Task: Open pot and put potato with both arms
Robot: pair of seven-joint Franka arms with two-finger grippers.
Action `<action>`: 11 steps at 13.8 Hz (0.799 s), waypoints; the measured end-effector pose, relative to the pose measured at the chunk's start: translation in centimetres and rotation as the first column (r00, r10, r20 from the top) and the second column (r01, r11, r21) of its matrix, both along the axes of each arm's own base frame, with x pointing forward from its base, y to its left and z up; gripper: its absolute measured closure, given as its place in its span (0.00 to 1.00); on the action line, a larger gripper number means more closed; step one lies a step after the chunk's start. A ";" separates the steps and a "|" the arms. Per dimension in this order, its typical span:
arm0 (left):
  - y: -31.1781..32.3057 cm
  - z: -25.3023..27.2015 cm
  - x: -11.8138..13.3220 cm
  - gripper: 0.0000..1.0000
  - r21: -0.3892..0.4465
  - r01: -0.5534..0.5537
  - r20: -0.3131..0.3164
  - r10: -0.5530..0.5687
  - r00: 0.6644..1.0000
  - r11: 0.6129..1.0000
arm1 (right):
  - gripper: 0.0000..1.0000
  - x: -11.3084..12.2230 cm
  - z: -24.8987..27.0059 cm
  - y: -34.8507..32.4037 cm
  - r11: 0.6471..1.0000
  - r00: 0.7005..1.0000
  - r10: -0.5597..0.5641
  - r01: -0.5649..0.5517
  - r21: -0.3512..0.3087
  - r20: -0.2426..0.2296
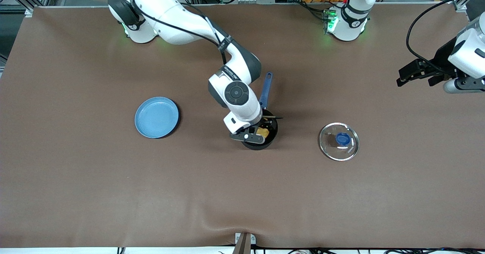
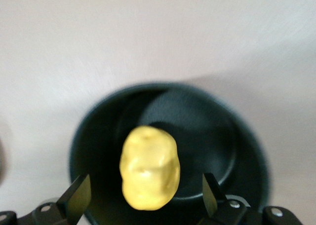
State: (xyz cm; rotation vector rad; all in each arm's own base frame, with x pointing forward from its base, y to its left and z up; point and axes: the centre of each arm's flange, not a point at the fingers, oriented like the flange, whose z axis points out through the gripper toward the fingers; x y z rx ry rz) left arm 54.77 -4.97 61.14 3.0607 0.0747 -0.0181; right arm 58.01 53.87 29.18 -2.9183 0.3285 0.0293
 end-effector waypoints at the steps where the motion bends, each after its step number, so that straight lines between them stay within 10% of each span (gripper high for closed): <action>1: 0.0 0.0 0.0 0.00 0.000 -0.001 -0.001 0.001 1.000 1.000 | 0.00 0.8 2.7 -1.1 1.000 1.000 -0.010 0.010 -0.011 0.005; 11: 0.8 -0.4 0.4 0.00 -0.003 0.011 -0.001 -0.011 1.000 1.000 | 0.00 9.1 26.0 -25.7 0.998 1.000 -0.004 0.005 0.058 -0.006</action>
